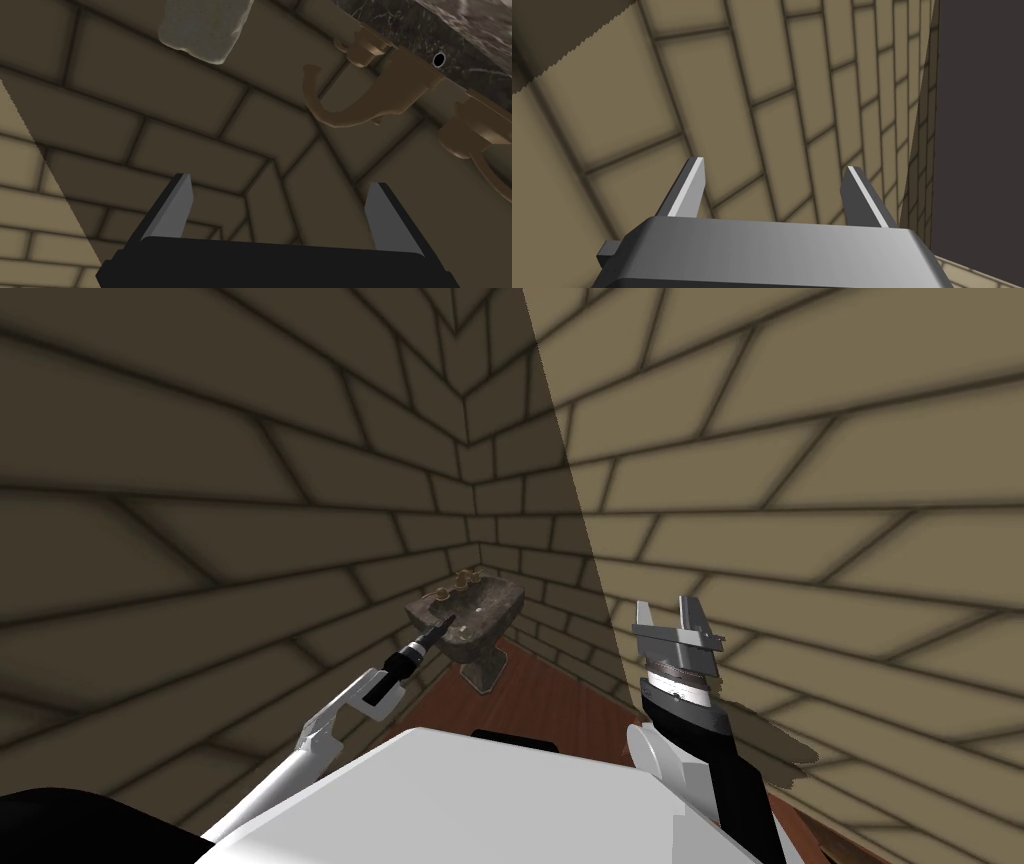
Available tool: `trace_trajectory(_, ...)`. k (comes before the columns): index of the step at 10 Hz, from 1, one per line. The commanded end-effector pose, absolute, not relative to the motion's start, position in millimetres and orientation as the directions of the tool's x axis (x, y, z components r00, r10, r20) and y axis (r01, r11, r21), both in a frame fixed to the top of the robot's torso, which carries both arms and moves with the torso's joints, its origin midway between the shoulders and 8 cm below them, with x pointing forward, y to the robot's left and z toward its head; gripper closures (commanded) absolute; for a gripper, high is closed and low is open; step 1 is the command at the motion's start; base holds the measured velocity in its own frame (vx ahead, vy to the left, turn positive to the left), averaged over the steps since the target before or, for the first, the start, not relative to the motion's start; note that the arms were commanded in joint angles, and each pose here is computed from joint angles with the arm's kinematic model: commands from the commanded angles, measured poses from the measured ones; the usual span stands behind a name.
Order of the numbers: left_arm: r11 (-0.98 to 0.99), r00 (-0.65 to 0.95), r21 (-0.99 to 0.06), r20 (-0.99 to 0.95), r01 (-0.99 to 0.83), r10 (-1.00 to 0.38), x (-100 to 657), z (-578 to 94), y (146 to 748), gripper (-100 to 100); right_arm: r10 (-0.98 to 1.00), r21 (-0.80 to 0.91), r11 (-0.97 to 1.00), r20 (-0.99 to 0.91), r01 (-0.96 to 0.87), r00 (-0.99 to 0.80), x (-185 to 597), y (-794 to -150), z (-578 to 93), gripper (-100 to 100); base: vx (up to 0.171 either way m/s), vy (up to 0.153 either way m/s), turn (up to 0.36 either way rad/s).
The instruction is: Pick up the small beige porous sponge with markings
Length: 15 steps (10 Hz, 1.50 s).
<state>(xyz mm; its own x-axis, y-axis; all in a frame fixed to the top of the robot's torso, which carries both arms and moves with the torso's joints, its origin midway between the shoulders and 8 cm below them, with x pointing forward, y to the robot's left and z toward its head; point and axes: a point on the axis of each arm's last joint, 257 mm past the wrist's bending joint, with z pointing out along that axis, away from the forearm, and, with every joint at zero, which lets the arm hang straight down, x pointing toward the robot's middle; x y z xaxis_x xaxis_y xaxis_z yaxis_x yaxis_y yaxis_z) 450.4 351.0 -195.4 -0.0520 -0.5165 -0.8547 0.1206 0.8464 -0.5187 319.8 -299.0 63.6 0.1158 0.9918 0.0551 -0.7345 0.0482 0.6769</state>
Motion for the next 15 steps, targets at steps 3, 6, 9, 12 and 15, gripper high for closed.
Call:
trace_trajectory(3, 0.891, -0.054, -0.423, -0.906, 0.163, -0.42, 438, -186, 340, -100, 0.992, 0.677, 0.048, 0.055, -0.735, 0.116, 320, -299, 64, 0, -0.016, 0.063, -0.1)
trace_trajectory(6, 0.921, -0.067, -0.332, -0.943, 0.201, -0.326, 432, -190, 326, -100, 0.992, 0.677, 0.048, 0.055, -0.734, 0.116, 320, -299, 64, 0, 0.001, 0.026, -0.053)
trace_trajectory(9, 0.938, -0.077, -0.25, -0.968, 0.238, -0.238, 428, -197, 313, -100, 0.992, 0.677, 0.048, 0.055, -0.734, 0.116, 320, -299, 64, 0, 0.012, 0.005, -0.03)
trace_trajectory(12, 0.946, -0.087, -0.166, -0.985, 0.278, -0.147, 423, -207, 299, -100, 0.992, 0.677, 0.048, 0.055, -0.734, 0.116, 320, -299, 64, 0, 0.016, -0.001, -0.024)
trace_trajectory(15, 0.946, -0.097, -0.092, -0.993, 0.312, -0.065, 419, -221, 288, -100, 0.992, 0.677, 0.048, 0.055, -0.734, 0.116, 320, -299, 64, 0, 0.016, -0.004, -0.017)
